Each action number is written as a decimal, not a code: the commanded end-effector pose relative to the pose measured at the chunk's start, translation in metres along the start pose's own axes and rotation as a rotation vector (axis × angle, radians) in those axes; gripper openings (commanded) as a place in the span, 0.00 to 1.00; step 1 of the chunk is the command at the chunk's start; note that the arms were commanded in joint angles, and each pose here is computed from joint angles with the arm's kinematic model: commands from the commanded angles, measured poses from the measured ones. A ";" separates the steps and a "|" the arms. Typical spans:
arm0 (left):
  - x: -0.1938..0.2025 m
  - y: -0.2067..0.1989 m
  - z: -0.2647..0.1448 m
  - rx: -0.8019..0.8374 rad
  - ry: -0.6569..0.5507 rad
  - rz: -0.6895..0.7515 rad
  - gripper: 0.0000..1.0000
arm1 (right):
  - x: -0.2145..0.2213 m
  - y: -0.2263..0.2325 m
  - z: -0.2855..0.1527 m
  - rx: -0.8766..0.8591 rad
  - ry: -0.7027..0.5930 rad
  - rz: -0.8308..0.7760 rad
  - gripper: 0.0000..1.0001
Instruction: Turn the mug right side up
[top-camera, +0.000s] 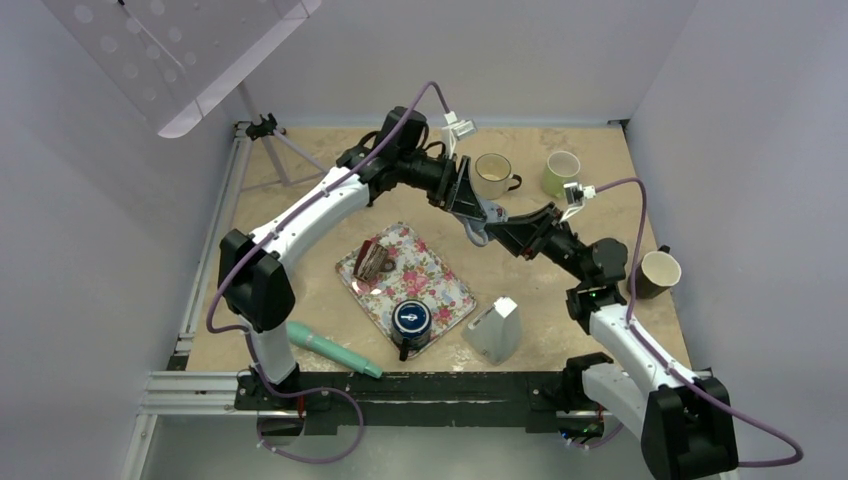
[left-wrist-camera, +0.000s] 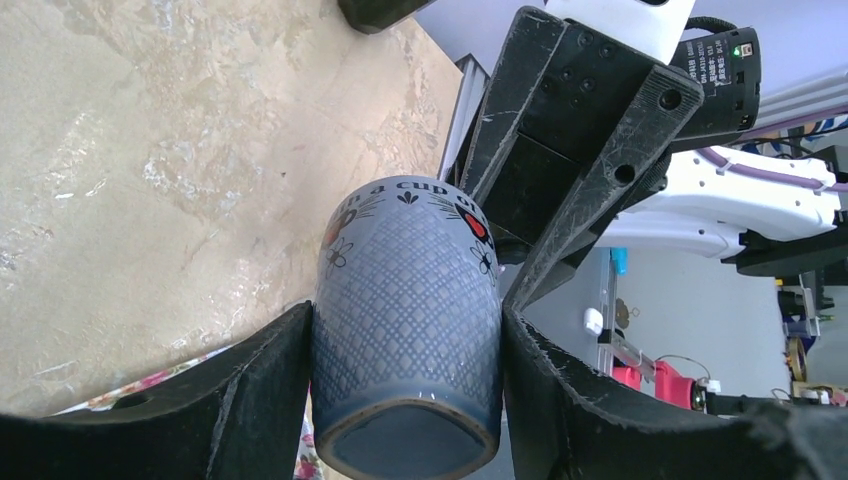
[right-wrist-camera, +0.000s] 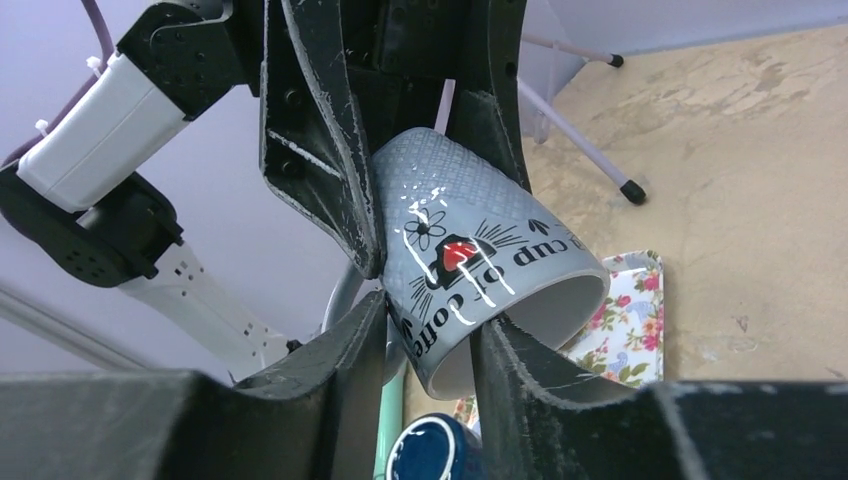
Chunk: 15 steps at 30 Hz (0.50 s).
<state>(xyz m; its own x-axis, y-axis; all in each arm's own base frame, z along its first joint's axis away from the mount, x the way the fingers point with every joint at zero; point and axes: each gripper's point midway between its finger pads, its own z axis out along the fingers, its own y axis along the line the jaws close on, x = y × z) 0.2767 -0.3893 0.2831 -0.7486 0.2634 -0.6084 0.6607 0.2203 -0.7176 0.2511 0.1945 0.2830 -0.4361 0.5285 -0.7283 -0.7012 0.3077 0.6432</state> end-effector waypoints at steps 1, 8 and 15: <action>-0.009 -0.019 0.000 0.057 -0.034 0.034 0.00 | -0.029 0.039 0.007 -0.129 -0.051 -0.085 0.33; -0.002 -0.013 0.000 0.044 -0.018 0.043 0.15 | -0.035 0.021 0.011 -0.006 -0.035 -0.153 0.00; 0.011 0.049 0.000 -0.190 0.009 0.151 0.74 | -0.016 -0.043 0.008 0.324 0.172 -0.359 0.00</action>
<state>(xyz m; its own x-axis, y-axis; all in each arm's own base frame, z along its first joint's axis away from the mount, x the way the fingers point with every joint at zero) 0.2830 -0.3880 0.2825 -0.6717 0.2687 -0.6904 0.7386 0.1701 -0.6523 0.2541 0.1997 0.2896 -0.4085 0.3711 -0.8339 -0.7222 0.4272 0.5439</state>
